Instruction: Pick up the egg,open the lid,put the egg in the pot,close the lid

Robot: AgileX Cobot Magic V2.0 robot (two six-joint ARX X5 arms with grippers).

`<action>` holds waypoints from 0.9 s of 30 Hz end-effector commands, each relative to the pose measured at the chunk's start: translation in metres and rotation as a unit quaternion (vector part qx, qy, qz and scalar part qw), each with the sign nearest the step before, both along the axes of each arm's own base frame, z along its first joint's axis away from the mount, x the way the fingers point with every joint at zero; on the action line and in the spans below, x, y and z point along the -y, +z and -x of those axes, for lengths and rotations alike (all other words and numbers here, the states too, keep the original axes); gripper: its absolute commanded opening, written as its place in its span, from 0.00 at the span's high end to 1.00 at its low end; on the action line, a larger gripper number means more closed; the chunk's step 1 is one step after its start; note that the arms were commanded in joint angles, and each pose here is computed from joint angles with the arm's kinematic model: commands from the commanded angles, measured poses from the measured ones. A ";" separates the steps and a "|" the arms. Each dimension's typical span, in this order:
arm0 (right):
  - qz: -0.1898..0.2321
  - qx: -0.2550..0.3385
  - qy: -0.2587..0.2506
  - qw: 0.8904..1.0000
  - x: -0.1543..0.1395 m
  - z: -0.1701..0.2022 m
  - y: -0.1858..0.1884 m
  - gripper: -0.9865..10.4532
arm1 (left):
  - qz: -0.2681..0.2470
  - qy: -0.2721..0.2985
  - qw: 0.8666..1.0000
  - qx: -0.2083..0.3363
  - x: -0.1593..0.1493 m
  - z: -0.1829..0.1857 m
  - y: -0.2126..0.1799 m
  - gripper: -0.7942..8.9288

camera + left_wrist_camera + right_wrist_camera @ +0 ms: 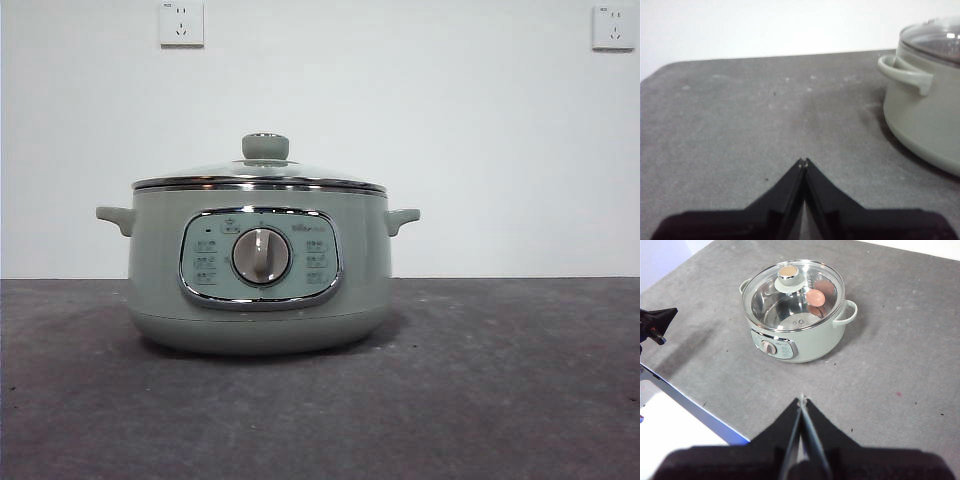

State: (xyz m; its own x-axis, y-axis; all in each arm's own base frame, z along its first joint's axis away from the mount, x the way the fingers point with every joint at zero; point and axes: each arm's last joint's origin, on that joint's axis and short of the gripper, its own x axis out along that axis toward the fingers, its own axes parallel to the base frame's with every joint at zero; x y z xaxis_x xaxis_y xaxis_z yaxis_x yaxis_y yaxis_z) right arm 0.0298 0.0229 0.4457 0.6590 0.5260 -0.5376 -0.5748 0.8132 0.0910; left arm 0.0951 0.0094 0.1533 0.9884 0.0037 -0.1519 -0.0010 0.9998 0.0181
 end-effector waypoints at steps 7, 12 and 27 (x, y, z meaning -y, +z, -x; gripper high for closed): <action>0.008 -0.015 -0.001 1.000 0.000 0.000 -0.003 0.91 | 0.011 -0.008 1.000 -0.008 0.000 -0.001 -0.004 0.92; 0.008 -0.015 -0.001 1.000 0.000 0.000 -0.003 0.91 | 0.012 -0.008 1.000 -0.017 0.000 -0.002 -0.005 0.92; 0.035 0.012 -0.012 0.999 0.003 0.001 -0.003 0.91 | 0.016 -0.008 0.999 -0.039 0.000 -0.004 -0.009 0.92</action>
State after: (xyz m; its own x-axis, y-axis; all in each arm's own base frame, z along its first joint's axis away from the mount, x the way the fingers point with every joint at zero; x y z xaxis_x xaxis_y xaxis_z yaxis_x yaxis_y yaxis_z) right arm 0.0302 0.0219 0.4457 0.6804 0.4982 -0.5374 -0.5588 0.8272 0.0594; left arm 0.0987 0.0095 0.1477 0.9748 -0.0154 -0.2226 0.0151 0.9999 -0.0029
